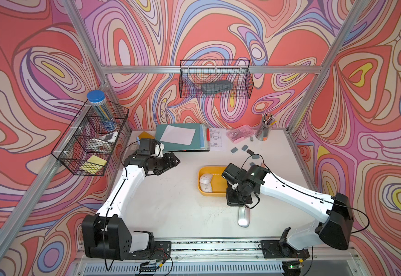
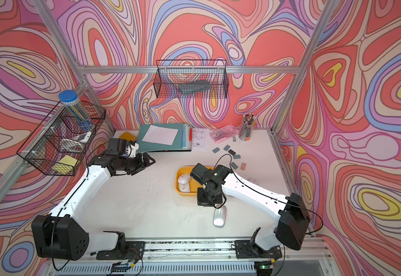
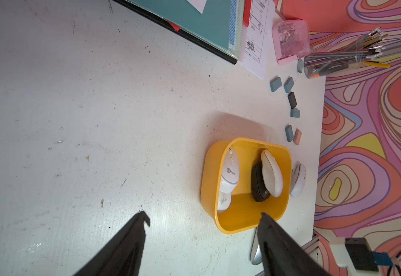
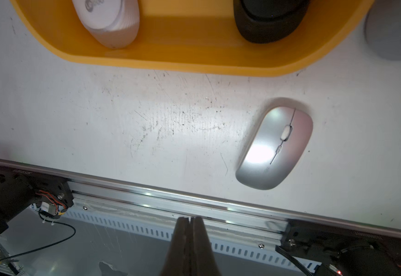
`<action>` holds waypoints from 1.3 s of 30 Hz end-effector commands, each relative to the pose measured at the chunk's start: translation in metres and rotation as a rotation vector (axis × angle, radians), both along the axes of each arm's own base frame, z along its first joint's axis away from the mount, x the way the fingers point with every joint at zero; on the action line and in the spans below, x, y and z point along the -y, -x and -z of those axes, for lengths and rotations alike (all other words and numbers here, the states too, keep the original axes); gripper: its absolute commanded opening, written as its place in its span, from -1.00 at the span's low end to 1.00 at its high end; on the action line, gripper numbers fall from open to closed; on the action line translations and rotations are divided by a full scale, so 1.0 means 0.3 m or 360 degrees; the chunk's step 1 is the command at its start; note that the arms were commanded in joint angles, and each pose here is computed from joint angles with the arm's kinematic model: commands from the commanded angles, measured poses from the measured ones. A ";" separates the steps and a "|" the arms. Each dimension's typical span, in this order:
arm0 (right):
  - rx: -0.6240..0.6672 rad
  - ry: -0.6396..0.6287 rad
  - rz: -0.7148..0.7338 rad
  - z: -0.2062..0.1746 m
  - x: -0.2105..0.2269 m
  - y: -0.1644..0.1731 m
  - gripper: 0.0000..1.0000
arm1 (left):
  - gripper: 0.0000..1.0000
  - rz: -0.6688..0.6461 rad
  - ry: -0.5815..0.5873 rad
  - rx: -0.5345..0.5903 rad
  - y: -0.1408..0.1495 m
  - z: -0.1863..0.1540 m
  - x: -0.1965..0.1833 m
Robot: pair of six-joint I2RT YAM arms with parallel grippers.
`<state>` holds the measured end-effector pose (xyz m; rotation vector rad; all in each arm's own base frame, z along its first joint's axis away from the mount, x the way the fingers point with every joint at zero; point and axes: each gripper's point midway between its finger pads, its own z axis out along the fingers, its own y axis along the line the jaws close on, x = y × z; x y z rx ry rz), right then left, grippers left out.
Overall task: Take out the mouse from the storage box
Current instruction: Adjust the mouse in the storage box.
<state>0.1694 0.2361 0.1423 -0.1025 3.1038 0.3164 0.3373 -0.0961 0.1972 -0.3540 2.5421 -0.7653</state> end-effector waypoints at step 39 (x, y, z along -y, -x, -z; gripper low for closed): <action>0.0167 -0.0007 0.0254 0.261 -0.282 -0.628 0.56 | 0.61 0.0040 0.0033 0.0039 0.002 -0.022 0.016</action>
